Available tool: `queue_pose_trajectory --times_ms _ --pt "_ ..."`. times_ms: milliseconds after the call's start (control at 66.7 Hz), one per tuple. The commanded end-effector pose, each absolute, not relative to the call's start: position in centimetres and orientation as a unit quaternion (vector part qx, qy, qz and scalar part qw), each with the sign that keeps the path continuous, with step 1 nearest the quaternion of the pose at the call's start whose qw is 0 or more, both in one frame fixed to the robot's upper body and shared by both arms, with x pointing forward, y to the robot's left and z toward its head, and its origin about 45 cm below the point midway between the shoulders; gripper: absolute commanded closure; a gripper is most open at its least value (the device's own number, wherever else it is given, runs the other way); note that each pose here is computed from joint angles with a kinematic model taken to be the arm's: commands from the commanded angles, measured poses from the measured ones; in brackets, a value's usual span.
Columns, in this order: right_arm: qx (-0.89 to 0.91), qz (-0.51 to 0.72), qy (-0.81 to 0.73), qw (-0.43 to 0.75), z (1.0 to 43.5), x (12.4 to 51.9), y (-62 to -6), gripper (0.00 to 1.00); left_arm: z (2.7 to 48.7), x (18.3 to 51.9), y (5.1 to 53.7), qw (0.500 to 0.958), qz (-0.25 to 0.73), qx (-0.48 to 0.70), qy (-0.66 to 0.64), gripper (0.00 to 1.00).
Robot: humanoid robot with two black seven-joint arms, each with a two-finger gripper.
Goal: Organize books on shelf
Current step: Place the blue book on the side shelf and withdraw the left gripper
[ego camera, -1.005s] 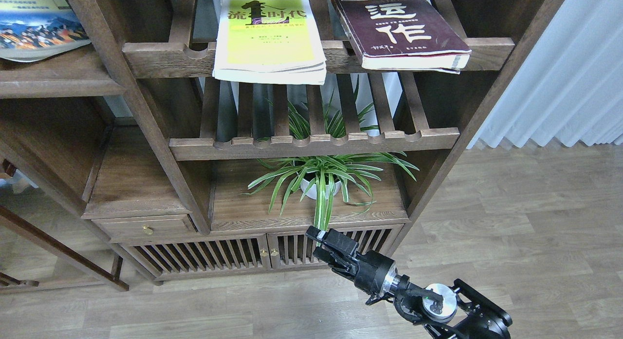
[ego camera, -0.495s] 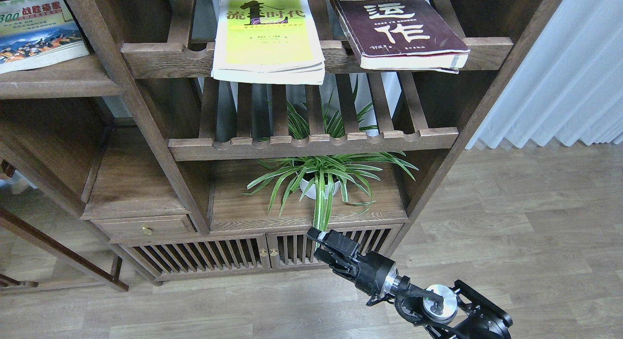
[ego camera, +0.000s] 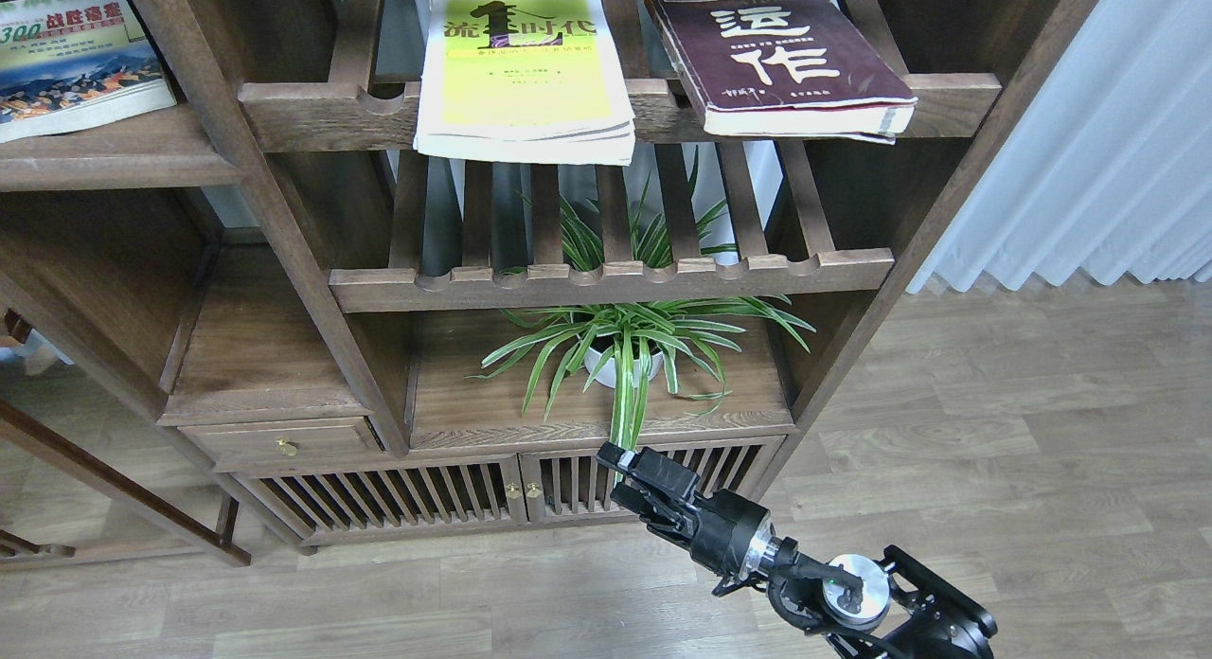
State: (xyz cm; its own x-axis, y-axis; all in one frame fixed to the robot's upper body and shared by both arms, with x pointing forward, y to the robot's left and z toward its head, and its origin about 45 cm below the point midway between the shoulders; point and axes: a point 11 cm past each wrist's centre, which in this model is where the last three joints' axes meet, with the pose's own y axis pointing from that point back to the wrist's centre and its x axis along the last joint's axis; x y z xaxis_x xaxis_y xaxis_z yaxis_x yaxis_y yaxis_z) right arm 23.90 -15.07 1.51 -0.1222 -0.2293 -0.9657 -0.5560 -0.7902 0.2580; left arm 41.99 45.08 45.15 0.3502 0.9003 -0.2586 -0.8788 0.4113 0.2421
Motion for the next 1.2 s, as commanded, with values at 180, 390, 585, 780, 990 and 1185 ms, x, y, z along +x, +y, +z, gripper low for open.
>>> queue_pose_trajectory --times_ms 180,390,585,780,990,1185 --pt "-0.652 0.686 0.301 0.119 1.5 23.9 -15.0 0.01 43.4 36.9 48.4 0.792 0.566 0.126 0.188 0.01" --pt "-0.650 0.687 0.302 0.119 1.4 23.7 -15.1 0.01 39.4 34.0 50.0 0.764 0.571 0.184 0.235 0.01" --pt "-0.650 0.687 0.302 0.119 1.4 23.7 -15.1 0.01 33.0 30.1 51.3 0.726 0.561 0.247 0.312 0.01" --pt "-0.652 0.686 0.299 0.121 1.6 23.9 -15.0 0.00 24.3 27.7 49.4 0.712 0.532 0.245 0.387 0.01" --pt "-0.657 0.678 0.301 0.134 2.3 24.9 -15.2 0.01 14.5 25.3 43.0 0.706 0.484 0.175 0.487 0.01" --pt "-0.673 0.651 0.298 0.186 5.3 27.8 -15.8 0.01 6.3 21.5 36.7 0.661 0.447 0.109 0.593 0.01"
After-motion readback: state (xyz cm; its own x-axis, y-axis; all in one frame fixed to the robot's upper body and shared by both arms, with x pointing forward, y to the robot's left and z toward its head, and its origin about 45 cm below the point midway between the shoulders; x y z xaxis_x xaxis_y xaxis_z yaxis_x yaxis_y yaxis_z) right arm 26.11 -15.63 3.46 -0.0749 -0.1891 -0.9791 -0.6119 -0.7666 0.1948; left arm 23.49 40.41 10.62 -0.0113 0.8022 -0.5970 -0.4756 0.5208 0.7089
